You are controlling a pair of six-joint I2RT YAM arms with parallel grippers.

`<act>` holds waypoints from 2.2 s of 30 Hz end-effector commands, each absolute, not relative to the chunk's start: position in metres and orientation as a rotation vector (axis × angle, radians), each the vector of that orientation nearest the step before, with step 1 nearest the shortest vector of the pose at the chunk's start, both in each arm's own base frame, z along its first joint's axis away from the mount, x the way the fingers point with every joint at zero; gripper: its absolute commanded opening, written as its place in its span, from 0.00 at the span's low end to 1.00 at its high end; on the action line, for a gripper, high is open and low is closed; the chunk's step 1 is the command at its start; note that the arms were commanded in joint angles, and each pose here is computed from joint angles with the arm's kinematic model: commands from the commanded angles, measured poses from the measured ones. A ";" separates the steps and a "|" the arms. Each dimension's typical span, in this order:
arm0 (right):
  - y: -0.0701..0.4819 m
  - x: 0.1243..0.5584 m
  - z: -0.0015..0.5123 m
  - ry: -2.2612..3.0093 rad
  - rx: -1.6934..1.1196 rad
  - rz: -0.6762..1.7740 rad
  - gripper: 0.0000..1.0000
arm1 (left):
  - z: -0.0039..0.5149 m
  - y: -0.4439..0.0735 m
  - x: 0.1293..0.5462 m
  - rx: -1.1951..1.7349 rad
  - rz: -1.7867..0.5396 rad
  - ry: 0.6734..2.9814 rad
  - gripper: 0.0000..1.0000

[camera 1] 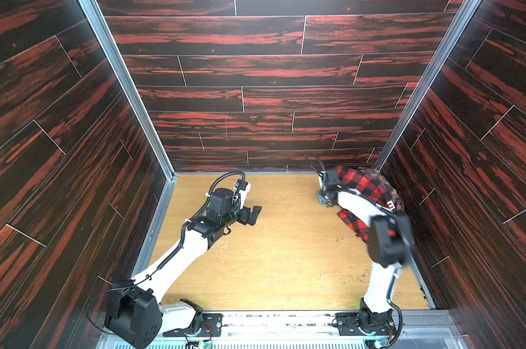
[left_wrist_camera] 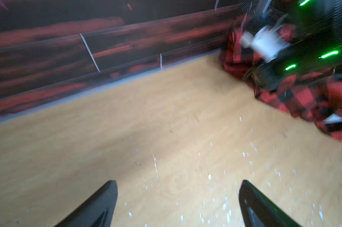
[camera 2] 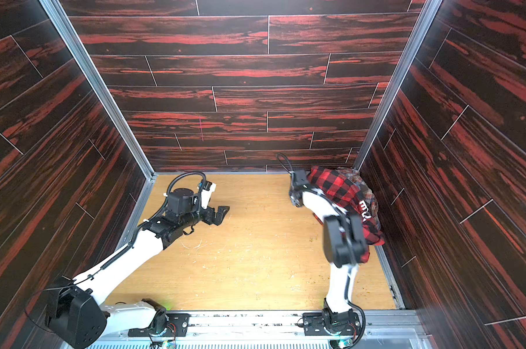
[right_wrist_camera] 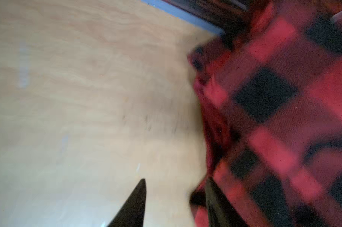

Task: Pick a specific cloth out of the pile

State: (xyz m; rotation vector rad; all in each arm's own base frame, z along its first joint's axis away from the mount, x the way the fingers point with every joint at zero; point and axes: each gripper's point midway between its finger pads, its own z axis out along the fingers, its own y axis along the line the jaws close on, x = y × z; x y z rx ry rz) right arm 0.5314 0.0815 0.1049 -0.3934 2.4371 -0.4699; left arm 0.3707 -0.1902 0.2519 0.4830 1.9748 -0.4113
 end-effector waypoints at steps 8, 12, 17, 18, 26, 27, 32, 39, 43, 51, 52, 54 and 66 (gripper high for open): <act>0.054 0.564 0.042 2.536 -0.658 -0.913 0.39 | 0.290 -0.182 0.375 0.430 -0.362 1.881 0.99; 0.047 0.577 0.048 2.474 -0.634 -0.993 0.39 | 0.289 -0.183 0.376 0.431 -0.371 1.890 0.99; 0.028 0.586 0.046 2.460 -0.626 -1.071 0.39 | 0.284 -0.184 0.377 0.426 -0.371 1.904 0.99; 0.025 0.586 0.045 2.467 -0.625 -1.064 0.39 | 0.284 -0.183 0.378 0.424 -0.372 1.907 0.99; 0.008 0.589 0.032 2.495 -0.614 -1.055 0.23 | 0.283 -0.183 0.378 0.423 -0.370 1.913 0.99; 0.008 0.588 0.031 2.502 -0.610 -1.050 0.13 | 0.283 -0.183 0.378 0.423 -0.368 1.915 0.99; 0.023 0.588 0.059 2.488 -0.549 -0.947 0.00 | 0.280 -0.182 0.380 0.414 -0.360 1.923 0.99; 0.060 0.586 0.143 2.443 -0.423 -0.576 0.00 | 0.276 -0.183 0.381 0.412 -0.364 1.947 0.99; 0.072 0.583 0.196 2.374 -0.379 -0.446 0.00 | 0.276 -0.183 0.382 0.408 -0.367 1.952 0.99; 0.034 0.572 0.349 2.137 -0.129 -0.421 0.00 | 0.272 -0.185 0.382 0.414 -0.367 1.964 0.99; 0.021 0.566 0.387 2.047 -0.056 -0.455 0.00 | 0.272 -0.185 0.383 0.414 -0.372 1.964 0.99; 0.009 0.550 0.457 1.863 0.022 -0.464 0.00 | 0.271 -0.187 0.383 0.416 -0.377 1.969 0.99; 0.139 0.431 0.710 0.947 -0.157 -0.310 0.00 | 0.297 -0.176 0.378 0.410 -0.321 1.876 0.99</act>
